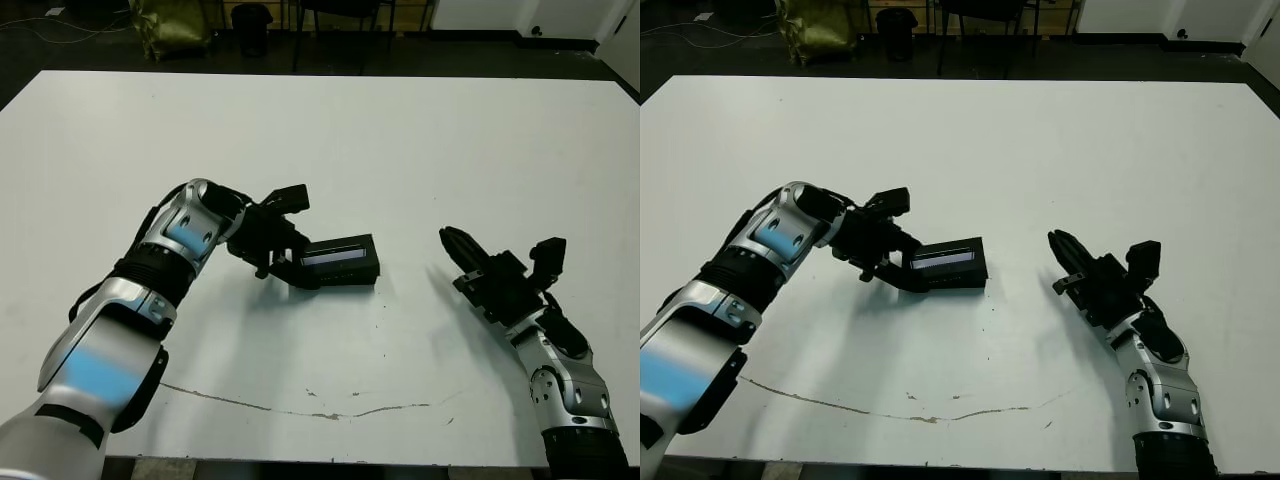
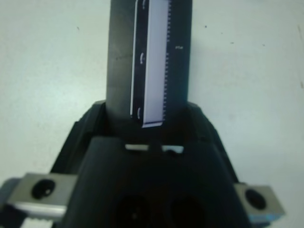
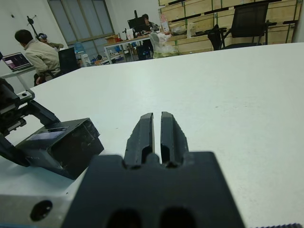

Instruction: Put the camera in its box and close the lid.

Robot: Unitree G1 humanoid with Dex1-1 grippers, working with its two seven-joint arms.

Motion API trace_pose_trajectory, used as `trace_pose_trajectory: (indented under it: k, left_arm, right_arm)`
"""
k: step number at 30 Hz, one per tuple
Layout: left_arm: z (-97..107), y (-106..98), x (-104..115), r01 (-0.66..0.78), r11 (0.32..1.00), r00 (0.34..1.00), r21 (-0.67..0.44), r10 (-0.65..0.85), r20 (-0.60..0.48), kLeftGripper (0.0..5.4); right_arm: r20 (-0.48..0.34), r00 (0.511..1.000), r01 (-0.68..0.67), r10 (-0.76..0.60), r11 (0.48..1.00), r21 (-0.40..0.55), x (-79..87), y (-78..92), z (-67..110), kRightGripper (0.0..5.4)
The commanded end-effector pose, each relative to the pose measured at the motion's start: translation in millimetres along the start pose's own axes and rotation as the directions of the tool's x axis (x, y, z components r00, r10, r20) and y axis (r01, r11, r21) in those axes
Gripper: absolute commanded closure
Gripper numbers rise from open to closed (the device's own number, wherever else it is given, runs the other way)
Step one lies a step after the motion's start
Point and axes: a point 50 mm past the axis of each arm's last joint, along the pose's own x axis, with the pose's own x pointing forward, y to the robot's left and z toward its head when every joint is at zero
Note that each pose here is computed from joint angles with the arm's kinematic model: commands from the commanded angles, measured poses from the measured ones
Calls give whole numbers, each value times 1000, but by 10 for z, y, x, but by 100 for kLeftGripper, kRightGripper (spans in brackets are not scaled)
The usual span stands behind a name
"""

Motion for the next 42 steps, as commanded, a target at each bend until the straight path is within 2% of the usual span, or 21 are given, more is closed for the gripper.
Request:
trace_pose_trajectory:
  k: [1,8,9,21,27,34,42]
  left_arm:
    - [56,15,63,-43,998,999,48,42,20,176]
    - [90,26,83,-54,994,998,94,52,24,8]
    - [96,25,84,-55,993,998,104,53,22,3]
    - [128,27,86,-23,992,999,127,17,46,3]
    - [192,42,39,11,995,995,101,-21,96,3]
    - [353,30,-44,96,991,969,97,-115,219,3]
    - [528,-8,-118,142,986,904,85,-164,396,3]
  right_arm:
    - [-30,999,25,-25,1000,-3,-43,-14,-56,540]
    - [-33,999,21,-21,1000,12,-42,-13,-62,540]
    - [-33,999,24,-24,1000,7,-43,-13,-62,540]
    - [-26,1000,18,-18,1000,-5,-46,-11,-66,540]
    - [-40,999,28,-27,999,17,-51,-15,-73,540]
    - [-43,999,33,-33,999,-7,-50,-23,-56,540]
    - [-67,997,30,-31,999,-24,-50,-37,-20,540]
